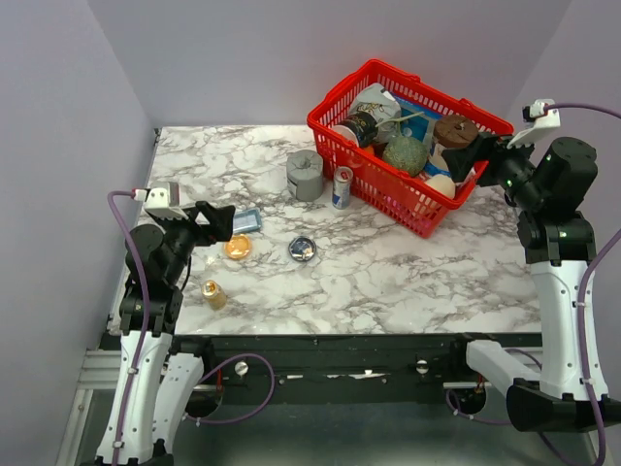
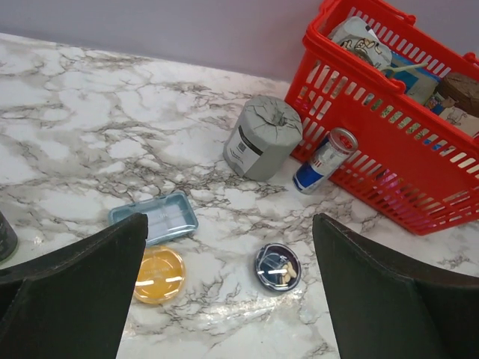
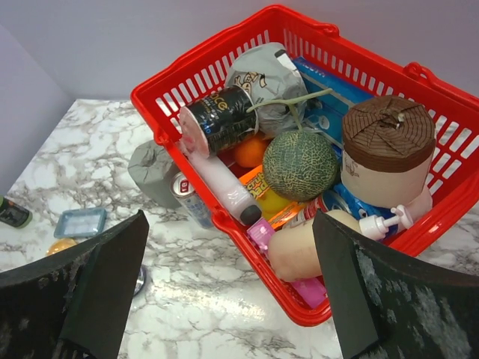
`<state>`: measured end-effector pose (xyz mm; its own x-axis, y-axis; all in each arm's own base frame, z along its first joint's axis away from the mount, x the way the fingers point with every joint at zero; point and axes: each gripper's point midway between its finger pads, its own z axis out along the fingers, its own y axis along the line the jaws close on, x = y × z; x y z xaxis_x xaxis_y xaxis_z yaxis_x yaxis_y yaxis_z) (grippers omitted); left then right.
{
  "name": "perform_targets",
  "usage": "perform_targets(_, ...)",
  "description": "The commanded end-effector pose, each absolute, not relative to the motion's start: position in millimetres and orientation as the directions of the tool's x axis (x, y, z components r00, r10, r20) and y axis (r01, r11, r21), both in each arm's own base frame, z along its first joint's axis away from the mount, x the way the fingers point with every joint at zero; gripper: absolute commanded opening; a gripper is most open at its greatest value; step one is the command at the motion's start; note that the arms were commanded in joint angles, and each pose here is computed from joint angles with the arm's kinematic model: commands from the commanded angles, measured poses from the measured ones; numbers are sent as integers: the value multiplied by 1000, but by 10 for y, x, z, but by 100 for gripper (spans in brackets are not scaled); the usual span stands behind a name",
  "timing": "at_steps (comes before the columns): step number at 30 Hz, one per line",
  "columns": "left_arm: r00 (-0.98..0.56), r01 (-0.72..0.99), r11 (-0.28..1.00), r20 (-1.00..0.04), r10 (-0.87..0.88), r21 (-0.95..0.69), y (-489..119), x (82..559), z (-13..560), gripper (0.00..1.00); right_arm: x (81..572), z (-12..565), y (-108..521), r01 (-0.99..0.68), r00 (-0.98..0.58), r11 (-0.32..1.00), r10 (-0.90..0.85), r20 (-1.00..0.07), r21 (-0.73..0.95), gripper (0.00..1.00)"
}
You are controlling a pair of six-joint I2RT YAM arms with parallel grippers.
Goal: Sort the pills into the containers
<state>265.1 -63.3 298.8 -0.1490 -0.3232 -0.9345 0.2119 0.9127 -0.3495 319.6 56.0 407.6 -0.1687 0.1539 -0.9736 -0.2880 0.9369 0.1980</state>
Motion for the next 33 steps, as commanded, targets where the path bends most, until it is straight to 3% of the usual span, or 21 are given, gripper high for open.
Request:
perform_targets(1, -192, 220, 892, -914, -357, -394, -688, 2620, 3017, 99, 3145, 4104, 651, -336, -176, 917, 163, -971, 215, 100)
perform_targets(6, -269, 196, 878, -885, -380, -437, -727, 2660, 2850, 99, 3000, 4027, 958, -549, -169, 823, 60, -984, 145, 100)
perform_targets(10, -336, 165, 866, -853, -400, -471, -754, 2693, 2704, 99, 2667, 3937, 1361, -808, -114, 585, -25, -993, 78, 100)
perform_targets(14, -422, 117, 851, -801, -425, -512, -790, 2732, 2508, 99, 2423, 3705, 1572, -907, -51, 420, -121, -991, -5, 100)
perform_targets(21, -636, -38, 865, -655, -408, -501, -788, 2714, 1863, 99, 2334, 3235, 1733, -945, -29, 325, -204, -979, -40, 100)
perform_targets(28, -752, -248, 931, -553, -358, -267, -688, 2734, 1190, 99, 2266, 2969, 1793, -967, -39, 256, -184, -982, -9, 100)
perform_targets(33, -796, -263, 952, -523, -304, -154, -676, 2970, 913, 99, 2177, 2808, 1826, -980, -37, 201, -171, -985, 1, 100)
